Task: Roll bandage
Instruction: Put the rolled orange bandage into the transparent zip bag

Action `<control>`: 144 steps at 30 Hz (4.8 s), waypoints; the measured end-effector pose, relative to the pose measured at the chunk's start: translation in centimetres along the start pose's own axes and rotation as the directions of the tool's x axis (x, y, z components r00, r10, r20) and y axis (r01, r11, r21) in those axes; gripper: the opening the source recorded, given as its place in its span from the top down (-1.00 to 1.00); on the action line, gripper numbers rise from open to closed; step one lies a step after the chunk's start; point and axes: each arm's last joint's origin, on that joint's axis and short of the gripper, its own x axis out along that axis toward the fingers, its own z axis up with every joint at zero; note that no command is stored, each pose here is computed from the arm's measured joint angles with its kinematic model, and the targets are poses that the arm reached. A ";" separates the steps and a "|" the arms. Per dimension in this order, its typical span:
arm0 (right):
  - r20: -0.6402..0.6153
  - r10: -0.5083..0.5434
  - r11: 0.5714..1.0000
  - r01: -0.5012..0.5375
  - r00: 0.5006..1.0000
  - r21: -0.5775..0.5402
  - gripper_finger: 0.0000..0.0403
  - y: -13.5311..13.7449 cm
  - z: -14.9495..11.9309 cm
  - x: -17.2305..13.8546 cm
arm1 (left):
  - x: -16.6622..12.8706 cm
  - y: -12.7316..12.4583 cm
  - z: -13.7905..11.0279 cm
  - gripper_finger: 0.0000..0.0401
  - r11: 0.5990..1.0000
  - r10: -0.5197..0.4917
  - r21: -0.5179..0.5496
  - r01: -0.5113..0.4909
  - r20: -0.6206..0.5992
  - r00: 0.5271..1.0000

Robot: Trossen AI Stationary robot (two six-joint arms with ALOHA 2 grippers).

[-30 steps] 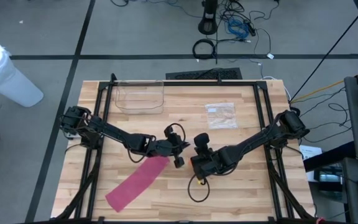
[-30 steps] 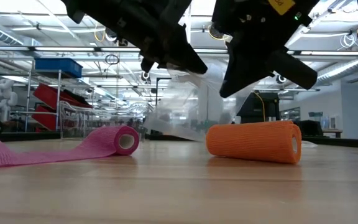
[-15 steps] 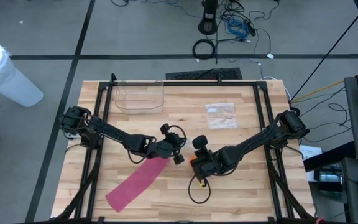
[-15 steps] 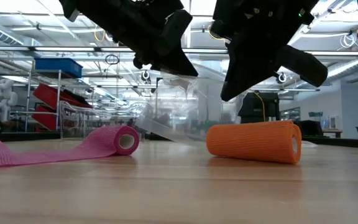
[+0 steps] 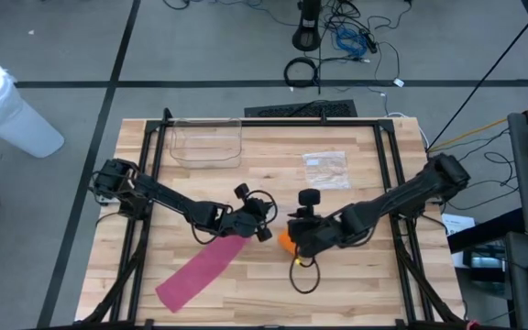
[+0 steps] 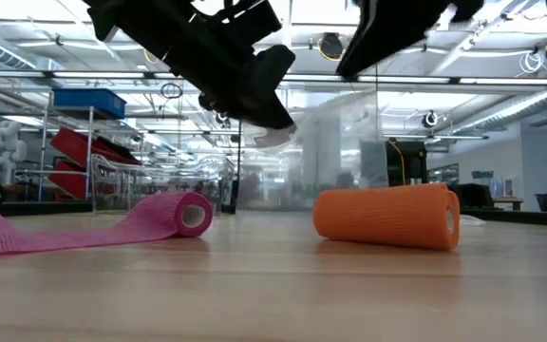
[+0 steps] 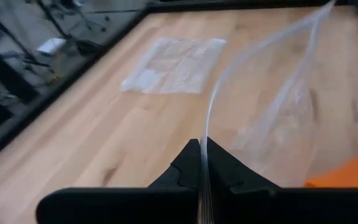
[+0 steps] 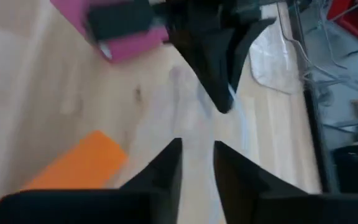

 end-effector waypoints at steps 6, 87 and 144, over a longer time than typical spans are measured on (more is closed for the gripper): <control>0.051 0.022 0.995 -0.027 0.998 0.098 0.23 -0.6 0.3 -1.6 | -1.0 -0.5 0.6 0.97 0.985 0.158 0.055 -0.163 0.077 0.984; -0.104 -0.003 0.728 0.074 0.995 0.682 0.72 3.1 -7.8 4.2 | 3.0 -2.7 -3.3 0.93 0.977 -0.078 -0.199 0.070 -0.028 0.997; -0.134 0.271 0.760 -0.127 0.953 0.637 0.72 1.8 -7.4 4.1 | 3.0 -2.8 -3.0 0.93 0.985 -0.114 -0.133 0.110 -0.017 0.993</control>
